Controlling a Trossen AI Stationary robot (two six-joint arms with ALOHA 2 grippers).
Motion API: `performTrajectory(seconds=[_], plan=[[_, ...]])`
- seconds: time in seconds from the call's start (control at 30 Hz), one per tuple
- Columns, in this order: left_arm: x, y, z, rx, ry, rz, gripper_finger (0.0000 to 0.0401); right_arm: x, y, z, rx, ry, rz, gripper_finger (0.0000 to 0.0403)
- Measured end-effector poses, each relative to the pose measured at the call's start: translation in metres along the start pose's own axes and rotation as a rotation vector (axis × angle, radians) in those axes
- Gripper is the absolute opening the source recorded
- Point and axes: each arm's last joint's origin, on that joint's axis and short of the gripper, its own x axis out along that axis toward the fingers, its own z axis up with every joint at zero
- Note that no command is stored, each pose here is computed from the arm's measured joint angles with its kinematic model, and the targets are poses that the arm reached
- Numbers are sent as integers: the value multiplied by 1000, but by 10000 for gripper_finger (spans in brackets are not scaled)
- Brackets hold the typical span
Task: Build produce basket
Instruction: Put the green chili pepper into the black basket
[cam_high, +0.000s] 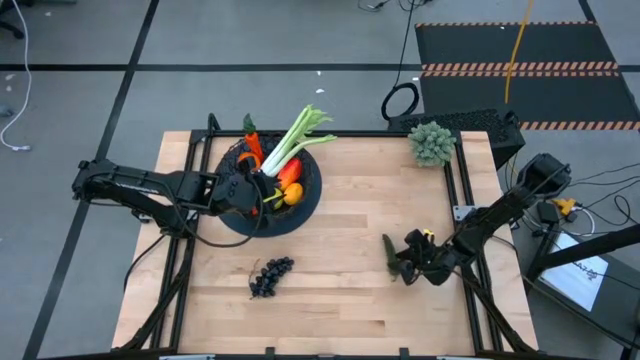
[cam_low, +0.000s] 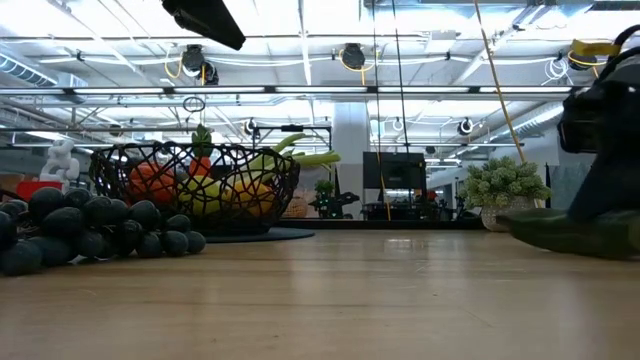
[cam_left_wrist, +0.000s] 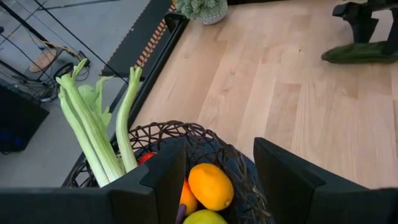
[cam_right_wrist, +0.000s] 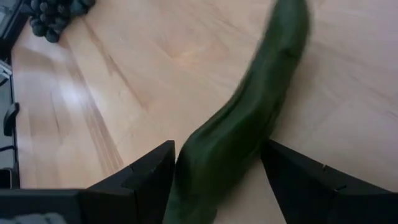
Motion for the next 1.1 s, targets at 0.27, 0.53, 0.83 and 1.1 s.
performTrajectory(seconds=[0.27,0.53,0.83,1.1], plan=[[0,0,0,10,-1,0,191,4,-3,3,-51,-28,-35,201],[0,0,0,10,-1,0,191,2,-3,4,-103,-29,-29,117],[0,0,1,7,-5,0,191,-4,9,18,-237,-126,76,121],[0,0,3,-5,-24,-4,191,-14,30,44,-551,-355,185,116]])
